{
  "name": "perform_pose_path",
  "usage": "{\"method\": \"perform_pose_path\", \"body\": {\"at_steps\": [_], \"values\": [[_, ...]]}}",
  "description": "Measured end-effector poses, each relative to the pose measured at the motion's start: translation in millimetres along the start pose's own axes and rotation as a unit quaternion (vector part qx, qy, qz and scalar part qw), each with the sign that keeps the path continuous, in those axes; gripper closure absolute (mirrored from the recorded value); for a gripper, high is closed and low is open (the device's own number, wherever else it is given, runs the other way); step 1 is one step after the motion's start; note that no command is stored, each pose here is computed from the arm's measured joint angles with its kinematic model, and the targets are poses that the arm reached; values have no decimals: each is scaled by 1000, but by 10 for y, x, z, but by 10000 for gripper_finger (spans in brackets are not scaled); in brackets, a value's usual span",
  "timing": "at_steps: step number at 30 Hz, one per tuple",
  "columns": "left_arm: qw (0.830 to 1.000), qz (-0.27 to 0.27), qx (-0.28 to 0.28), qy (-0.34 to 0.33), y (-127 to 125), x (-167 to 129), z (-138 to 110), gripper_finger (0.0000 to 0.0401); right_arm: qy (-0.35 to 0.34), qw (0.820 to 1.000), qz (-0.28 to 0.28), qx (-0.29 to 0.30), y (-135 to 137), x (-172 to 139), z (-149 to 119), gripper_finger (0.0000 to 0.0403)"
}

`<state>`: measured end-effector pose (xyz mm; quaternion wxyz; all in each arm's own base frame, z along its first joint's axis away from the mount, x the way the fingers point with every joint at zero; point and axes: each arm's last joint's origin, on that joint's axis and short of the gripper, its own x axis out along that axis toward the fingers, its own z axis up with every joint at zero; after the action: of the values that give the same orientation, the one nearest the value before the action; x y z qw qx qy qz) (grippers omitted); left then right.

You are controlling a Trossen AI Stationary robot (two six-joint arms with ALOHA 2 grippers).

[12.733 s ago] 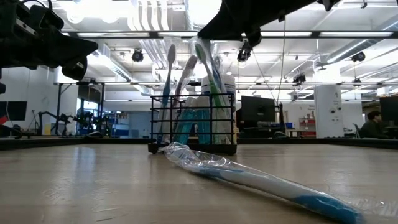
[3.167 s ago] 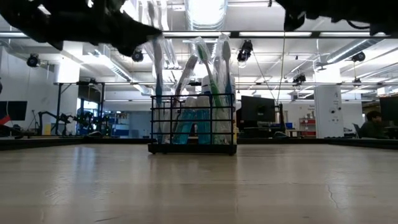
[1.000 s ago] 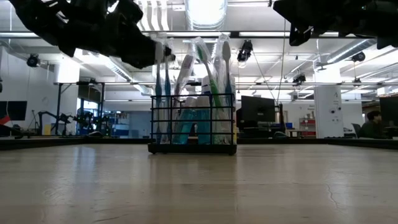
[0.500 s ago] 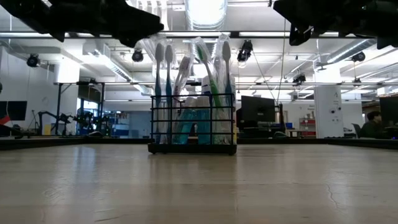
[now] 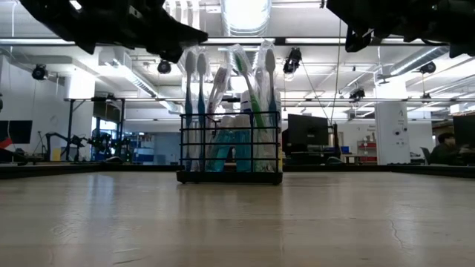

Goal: Pick & Place toothbrushing station
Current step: Return to Home Position

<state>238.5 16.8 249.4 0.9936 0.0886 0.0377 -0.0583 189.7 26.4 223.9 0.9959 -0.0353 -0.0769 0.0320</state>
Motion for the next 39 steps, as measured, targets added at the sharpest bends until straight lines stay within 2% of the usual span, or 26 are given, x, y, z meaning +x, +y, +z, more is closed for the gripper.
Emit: {"method": "perform_pose_path", "body": {"at_steps": [9,13,16,21,24,27,30,33,39], "values": [[999,-14,8,47,-5,48,-85,396,3,1000,0,1,0,0,-7,394],[1000,5,16,20,11,5,5,396,3,1000,0,1,0,0,-6,394],[999,13,27,-12,30,-67,176,393,2,1000,0,1,0,0,-4,394],[998,22,31,-52,39,-346,535,380,2,1000,0,3,0,0,-4,394],[999,38,32,-23,25,-624,701,380,0,1000,-2,1,-2,-3,4,394],[996,65,53,3,-8,-927,764,387,-8,1000,-15,-9,-23,-41,56,394],[994,93,62,1,-43,-1143,733,396,5,999,-25,-19,-74,-119,95,394],[992,118,54,-5,-76,-1241,596,397,9,999,-37,-9,-156,-234,161,394],[985,132,40,-107,-163,-1338,266,398,-11,999,-37,10,-235,-501,314,394]]}}
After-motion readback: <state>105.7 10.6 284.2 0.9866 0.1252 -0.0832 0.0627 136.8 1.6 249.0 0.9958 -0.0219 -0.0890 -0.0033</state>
